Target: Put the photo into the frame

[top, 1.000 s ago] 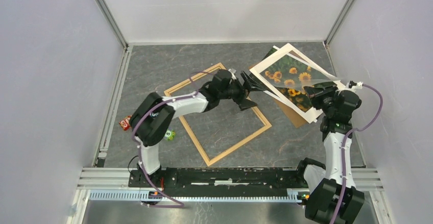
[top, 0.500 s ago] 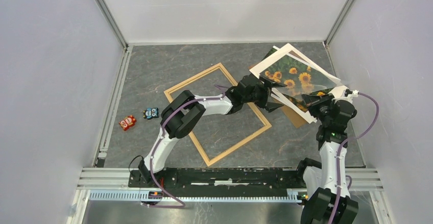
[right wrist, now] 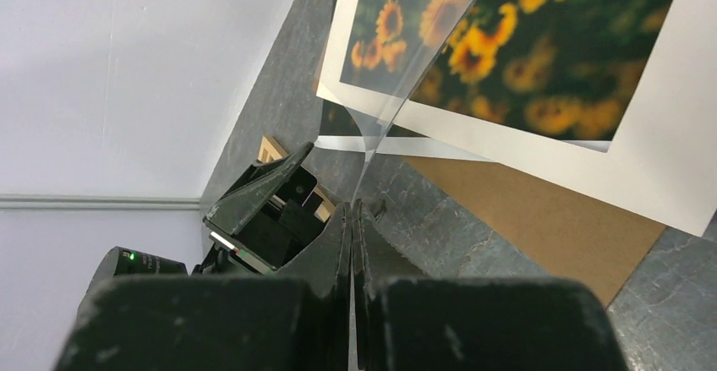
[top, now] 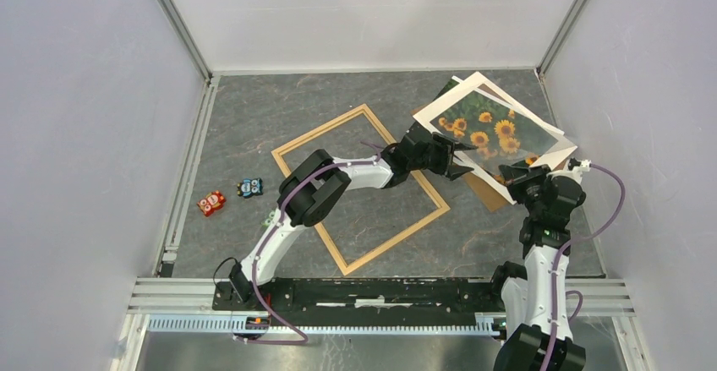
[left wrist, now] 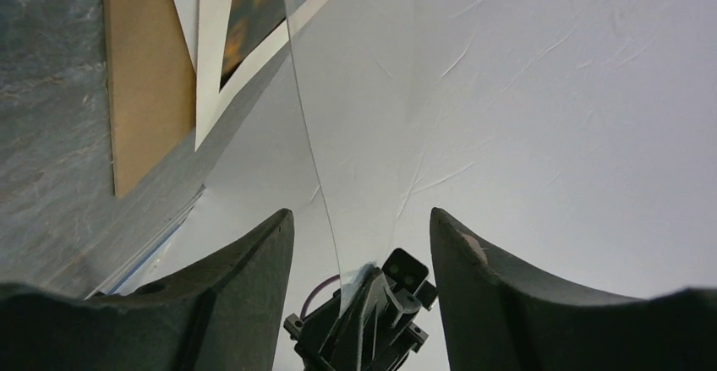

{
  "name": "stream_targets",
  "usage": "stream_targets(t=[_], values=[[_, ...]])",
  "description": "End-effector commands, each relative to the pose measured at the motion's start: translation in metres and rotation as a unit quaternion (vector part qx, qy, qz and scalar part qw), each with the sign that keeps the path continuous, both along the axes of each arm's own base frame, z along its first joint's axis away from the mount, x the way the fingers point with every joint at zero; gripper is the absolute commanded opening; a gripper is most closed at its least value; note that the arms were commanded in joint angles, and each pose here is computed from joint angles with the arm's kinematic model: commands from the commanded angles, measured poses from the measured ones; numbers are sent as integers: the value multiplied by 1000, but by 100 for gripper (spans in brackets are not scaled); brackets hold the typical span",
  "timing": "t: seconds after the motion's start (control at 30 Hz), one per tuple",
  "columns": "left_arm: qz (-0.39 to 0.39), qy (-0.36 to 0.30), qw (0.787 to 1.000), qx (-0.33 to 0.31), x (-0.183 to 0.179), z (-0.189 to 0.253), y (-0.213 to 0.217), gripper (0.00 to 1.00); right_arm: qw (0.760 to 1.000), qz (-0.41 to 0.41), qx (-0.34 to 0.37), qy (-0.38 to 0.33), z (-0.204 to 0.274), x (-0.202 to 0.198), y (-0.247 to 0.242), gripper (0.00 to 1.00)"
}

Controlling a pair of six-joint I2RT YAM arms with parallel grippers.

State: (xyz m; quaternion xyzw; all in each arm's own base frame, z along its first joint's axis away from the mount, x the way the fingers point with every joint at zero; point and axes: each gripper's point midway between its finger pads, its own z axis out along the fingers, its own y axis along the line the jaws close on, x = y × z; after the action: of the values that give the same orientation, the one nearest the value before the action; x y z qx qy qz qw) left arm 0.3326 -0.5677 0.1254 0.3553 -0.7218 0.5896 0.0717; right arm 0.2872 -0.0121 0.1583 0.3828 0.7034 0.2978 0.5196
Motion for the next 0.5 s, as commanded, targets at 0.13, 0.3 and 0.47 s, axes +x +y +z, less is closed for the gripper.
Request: stream_targets(t=[0.13,0.3,0.47], values=[[48,107,989,-88,17,30,-18,51,1000,-13,-15,-14,2,-4,-3,0],[50,107,989,-89,14,29,-18,40,999,-34,-19,-18,4,-9,-8,0],[45,111,988,-98,5,35,-23,45,999,-37,-16,-22,5,-10,-8,0]])
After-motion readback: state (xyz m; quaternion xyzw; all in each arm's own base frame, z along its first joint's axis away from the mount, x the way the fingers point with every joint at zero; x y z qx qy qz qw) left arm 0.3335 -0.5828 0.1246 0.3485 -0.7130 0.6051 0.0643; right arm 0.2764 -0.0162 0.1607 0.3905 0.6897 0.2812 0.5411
